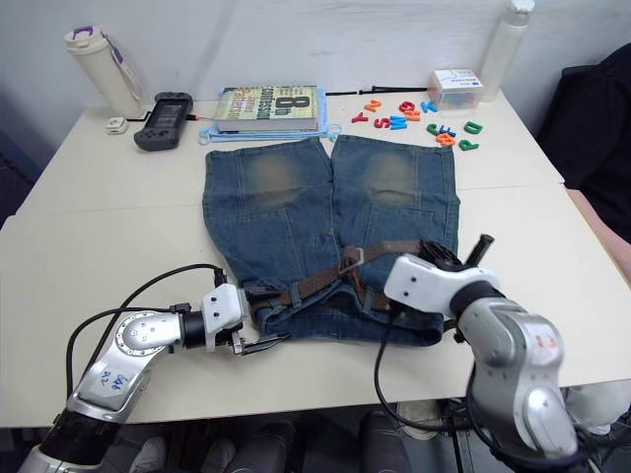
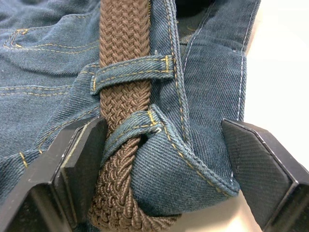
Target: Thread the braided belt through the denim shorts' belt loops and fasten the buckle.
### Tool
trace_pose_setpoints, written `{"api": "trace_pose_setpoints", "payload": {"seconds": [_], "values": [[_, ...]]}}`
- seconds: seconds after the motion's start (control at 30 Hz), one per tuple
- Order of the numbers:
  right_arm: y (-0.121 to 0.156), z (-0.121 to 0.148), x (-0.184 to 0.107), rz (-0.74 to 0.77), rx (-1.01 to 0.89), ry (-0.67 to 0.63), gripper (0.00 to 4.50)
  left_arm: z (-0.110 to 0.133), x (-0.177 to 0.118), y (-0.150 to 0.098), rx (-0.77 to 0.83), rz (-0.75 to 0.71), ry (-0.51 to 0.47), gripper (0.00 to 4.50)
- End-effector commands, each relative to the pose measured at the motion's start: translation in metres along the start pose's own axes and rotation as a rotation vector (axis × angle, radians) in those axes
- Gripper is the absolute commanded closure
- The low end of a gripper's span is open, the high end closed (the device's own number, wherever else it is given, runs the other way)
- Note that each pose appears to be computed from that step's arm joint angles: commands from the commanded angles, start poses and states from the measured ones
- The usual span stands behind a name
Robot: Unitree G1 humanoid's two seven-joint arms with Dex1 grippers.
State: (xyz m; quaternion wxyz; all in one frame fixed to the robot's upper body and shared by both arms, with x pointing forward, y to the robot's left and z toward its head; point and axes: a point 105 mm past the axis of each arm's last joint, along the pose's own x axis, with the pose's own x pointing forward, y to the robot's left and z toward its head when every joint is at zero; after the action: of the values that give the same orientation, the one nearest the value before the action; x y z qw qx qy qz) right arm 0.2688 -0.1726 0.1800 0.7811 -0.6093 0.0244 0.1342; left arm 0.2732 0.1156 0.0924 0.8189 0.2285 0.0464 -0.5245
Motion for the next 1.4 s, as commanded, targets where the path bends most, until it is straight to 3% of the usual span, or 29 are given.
{"api": "trace_pose_setpoints", "payload": {"seconds": [0.03, 0.2, 0.47, 0.7, 1.0, 1.17, 1.4], "values": [[0.001, -0.018, -0.022, -0.014, -0.069, 0.062, 4.45, -0.013, -0.006, 0.0, -0.025, 0.005, 0.045, 0.33], [0.037, -0.058, -0.039, 0.122, -0.031, 0.244, 4.45, -0.018, -0.012, -0.002, -0.024, -0.003, 0.062, 0.33], [0.031, -0.06, -0.031, 0.069, -0.008, 0.284, 4.45, -0.027, -0.024, -0.001, -0.023, -0.001, 0.097, 0.33], [0.02, -0.057, -0.025, 0.019, -0.036, 0.28, 4.45, -0.04, -0.042, 0.002, -0.029, 0.015, 0.152, 0.33], [0.036, -0.01, -0.01, 0.115, -0.058, 0.066, 4.45, -0.038, -0.047, 0.008, -0.016, 0.027, 0.153, 0.33], [0.042, -0.002, -0.008, 0.154, -0.059, 0.041, 4.45, -0.025, -0.05, 0.013, -0.002, 0.036, 0.097, 0.33], [0.026, -0.013, -0.007, 0.09, -0.023, 0.094, 4.45, 0.016, -0.072, 0.017, -0.063, 0.039, -0.093, 0.33]]}}
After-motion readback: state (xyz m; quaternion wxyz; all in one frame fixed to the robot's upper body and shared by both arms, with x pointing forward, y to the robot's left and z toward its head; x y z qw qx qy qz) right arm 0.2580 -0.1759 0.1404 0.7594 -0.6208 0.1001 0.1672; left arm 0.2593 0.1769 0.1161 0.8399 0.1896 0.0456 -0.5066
